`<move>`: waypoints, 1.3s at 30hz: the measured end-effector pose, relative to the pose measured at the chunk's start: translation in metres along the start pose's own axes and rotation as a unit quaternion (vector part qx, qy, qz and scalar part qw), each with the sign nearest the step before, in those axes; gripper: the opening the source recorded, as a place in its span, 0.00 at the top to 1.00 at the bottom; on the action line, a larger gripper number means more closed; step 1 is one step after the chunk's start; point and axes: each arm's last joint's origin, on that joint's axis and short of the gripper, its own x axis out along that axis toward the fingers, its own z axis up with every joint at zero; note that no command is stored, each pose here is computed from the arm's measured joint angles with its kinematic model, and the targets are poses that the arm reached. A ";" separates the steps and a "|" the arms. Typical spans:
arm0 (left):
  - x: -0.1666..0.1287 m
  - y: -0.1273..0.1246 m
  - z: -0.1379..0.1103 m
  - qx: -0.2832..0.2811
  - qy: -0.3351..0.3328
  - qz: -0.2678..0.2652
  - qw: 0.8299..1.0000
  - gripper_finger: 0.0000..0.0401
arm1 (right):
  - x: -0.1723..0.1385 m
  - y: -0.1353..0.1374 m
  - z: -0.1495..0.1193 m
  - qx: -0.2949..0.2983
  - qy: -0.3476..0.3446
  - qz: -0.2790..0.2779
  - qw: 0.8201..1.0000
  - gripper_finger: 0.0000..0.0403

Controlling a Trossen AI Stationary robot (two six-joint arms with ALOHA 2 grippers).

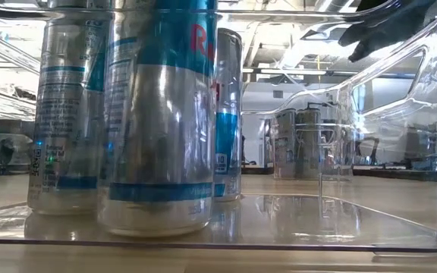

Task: Sort soda cans
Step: Put the blue soda can into the bottom center transparent bin

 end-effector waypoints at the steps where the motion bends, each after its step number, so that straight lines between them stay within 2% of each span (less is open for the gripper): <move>1: -0.005 -0.001 0.001 -0.001 -0.003 0.006 1.000 0.20 | -0.001 0.000 0.000 0.000 -0.004 0.000 1.000 0.06; 7: -0.030 -0.010 -0.009 -0.019 0.004 0.036 0.999 0.20 | -0.014 0.009 -0.006 -0.005 -0.055 0.017 0.998 0.06; 11: -0.056 -0.018 -0.024 -0.057 0.014 0.092 0.994 0.20 | -0.027 0.024 -0.015 -0.002 -0.109 0.060 0.992 0.06; 15: -0.087 -0.039 -0.033 -0.090 -0.034 0.151 0.984 0.20 | -0.032 0.042 -0.034 -0.005 -0.169 0.127 0.977 0.06; 19: -0.115 -0.063 -0.044 -0.119 -0.090 0.205 0.967 0.20 | -0.023 0.060 -0.050 -0.011 -0.213 0.182 0.960 0.06; 24: -0.128 -0.093 -0.052 -0.139 -0.137 0.253 0.948 0.20 | -0.004 0.092 -0.057 -0.065 -0.231 0.238 0.941 0.06; 28: -0.132 -0.111 -0.055 -0.155 -0.168 0.267 0.936 0.21 | 0.007 0.116 -0.059 -0.117 -0.242 0.267 0.926 0.07; 31: -0.135 -0.117 -0.057 -0.183 -0.186 0.265 0.928 0.25 | 0.011 0.130 -0.057 -0.137 -0.240 0.300 0.913 0.11; 33: -0.140 -0.118 -0.060 -0.217 -0.211 0.273 0.913 0.29 | 0.017 0.138 -0.055 -0.151 -0.229 0.330 0.903 0.17; 36: -0.152 -0.110 -0.064 -0.276 -0.246 0.272 0.888 0.34 | 0.026 0.144 -0.049 -0.159 -0.210 0.377 0.888 0.28; 39: -0.159 -0.100 -0.067 -0.295 -0.253 0.271 0.881 0.38 | 0.036 0.148 -0.042 -0.152 -0.192 0.404 0.881 0.38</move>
